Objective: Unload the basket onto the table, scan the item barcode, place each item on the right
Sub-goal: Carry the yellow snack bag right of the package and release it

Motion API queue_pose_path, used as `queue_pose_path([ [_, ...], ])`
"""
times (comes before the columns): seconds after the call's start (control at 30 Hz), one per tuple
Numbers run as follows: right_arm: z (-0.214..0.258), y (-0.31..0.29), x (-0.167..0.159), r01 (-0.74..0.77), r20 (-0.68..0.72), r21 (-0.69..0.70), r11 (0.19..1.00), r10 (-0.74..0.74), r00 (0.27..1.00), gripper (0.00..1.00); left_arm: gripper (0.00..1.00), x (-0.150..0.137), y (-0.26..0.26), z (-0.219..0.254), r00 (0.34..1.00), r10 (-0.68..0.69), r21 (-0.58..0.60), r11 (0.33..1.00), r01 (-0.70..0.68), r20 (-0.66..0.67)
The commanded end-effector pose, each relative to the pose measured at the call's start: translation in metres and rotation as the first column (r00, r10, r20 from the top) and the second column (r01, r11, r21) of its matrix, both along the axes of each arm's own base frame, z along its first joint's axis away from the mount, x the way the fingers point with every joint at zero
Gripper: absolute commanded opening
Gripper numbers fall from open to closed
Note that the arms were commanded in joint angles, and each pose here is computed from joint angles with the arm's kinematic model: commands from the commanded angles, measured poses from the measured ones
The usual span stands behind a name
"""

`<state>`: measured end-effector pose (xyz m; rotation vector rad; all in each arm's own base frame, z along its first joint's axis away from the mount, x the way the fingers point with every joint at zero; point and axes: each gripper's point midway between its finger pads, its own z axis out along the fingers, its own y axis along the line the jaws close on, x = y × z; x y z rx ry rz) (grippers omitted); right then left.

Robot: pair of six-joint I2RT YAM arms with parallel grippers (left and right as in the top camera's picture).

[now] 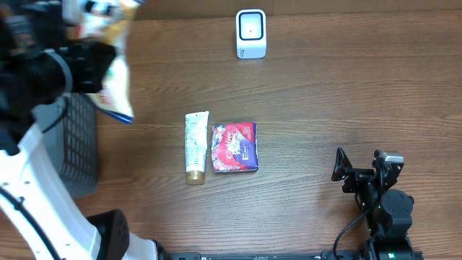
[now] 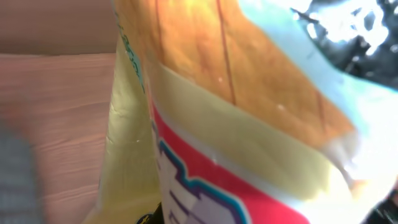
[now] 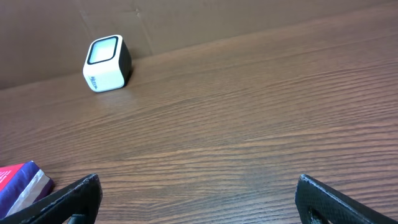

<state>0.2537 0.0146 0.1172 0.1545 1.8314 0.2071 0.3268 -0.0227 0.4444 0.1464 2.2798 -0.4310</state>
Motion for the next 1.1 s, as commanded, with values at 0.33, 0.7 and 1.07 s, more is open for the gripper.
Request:
queue_pose_path([
  [0.33,-0.002,0.002,0.0,-0.01,0.004,0.004,1.0,0.01,1.0,1.0,0.04,0.016,-0.103,-0.078,0.945,-0.266,0.087,0.954,0.287,-0.191],
  [0.7,-0.001,0.002,0.0,-0.01,0.004,0.004,1.0,0.01,1.0,1.0,0.04,0.022,-0.162,-0.226,0.841,-0.358,0.063,0.907,0.417,-0.406],
  [1.07,0.001,0.002,0.001,-0.01,0.016,0.005,1.0,0.01,1.0,1.0,0.04,-0.032,-0.206,-0.343,0.73,-0.449,0.011,0.848,0.53,-0.515],
])
